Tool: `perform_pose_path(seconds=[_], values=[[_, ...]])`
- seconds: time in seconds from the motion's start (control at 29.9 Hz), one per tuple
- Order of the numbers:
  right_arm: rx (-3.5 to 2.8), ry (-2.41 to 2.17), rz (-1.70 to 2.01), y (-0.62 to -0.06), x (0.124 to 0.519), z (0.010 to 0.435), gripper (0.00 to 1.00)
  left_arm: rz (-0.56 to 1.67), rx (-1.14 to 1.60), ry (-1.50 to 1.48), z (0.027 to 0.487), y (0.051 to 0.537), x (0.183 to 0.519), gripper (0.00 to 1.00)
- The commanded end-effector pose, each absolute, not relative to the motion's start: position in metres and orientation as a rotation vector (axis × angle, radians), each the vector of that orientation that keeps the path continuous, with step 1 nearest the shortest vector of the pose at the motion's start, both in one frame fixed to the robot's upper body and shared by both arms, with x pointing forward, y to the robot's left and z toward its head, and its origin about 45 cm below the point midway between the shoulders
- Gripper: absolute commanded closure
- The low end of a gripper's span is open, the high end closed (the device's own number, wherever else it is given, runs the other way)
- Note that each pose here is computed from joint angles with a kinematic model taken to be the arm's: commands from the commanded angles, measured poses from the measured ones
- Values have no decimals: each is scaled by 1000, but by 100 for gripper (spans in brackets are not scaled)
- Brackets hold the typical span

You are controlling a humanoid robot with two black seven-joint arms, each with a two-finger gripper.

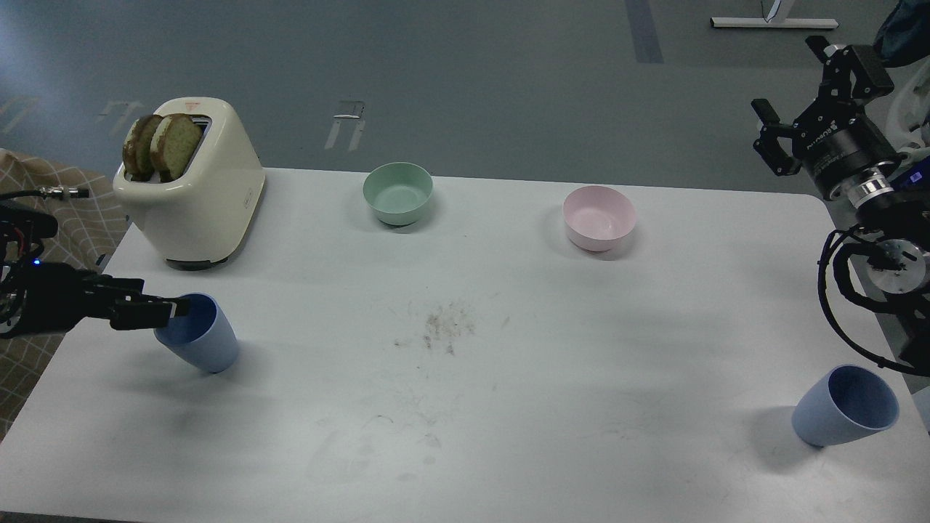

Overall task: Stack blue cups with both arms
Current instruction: 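Lower the left gripper to the blue cup nearest it, then close the left gripper on the blue cup's rim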

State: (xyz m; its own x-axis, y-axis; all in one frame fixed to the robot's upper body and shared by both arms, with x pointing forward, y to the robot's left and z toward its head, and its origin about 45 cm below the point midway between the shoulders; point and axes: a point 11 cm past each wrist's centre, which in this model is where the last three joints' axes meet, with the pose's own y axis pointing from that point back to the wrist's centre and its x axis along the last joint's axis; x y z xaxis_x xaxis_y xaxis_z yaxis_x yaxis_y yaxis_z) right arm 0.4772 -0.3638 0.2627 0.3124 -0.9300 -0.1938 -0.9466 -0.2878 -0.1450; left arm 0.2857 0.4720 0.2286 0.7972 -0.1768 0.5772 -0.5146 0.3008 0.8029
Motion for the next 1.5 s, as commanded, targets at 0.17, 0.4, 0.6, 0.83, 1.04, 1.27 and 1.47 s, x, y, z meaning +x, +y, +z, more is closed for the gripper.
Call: perform_pose_path(seconds=[0.17, 0.4, 0.6, 0.83, 1.04, 1.27, 1.47], values=[[-2350, 1715, 115, -364, 475, 258, 0, 245, 1275, -627, 217, 475, 282, 20], [-2348, 1715, 115, -364, 475, 259, 0, 244, 1262, -621, 211, 471, 284, 26], [-2348, 1722, 101, -370, 474, 262, 0, 275, 1250, -609, 215, 472, 285, 23], [-2348, 1726, 99, -372, 473, 262, 0, 265, 1248, -603, 211, 471, 284, 27], [-2348, 1725, 96, -372, 473, 263, 0, 256, 1244, -599, 206, 468, 283, 86], [-2348, 1727, 97, -373, 473, 263, 0, 265, 1256, -617, 202, 471, 287, 100], [-2348, 1726, 95, -373, 473, 263, 0, 264, 1254, -627, 205, 471, 287, 100]])
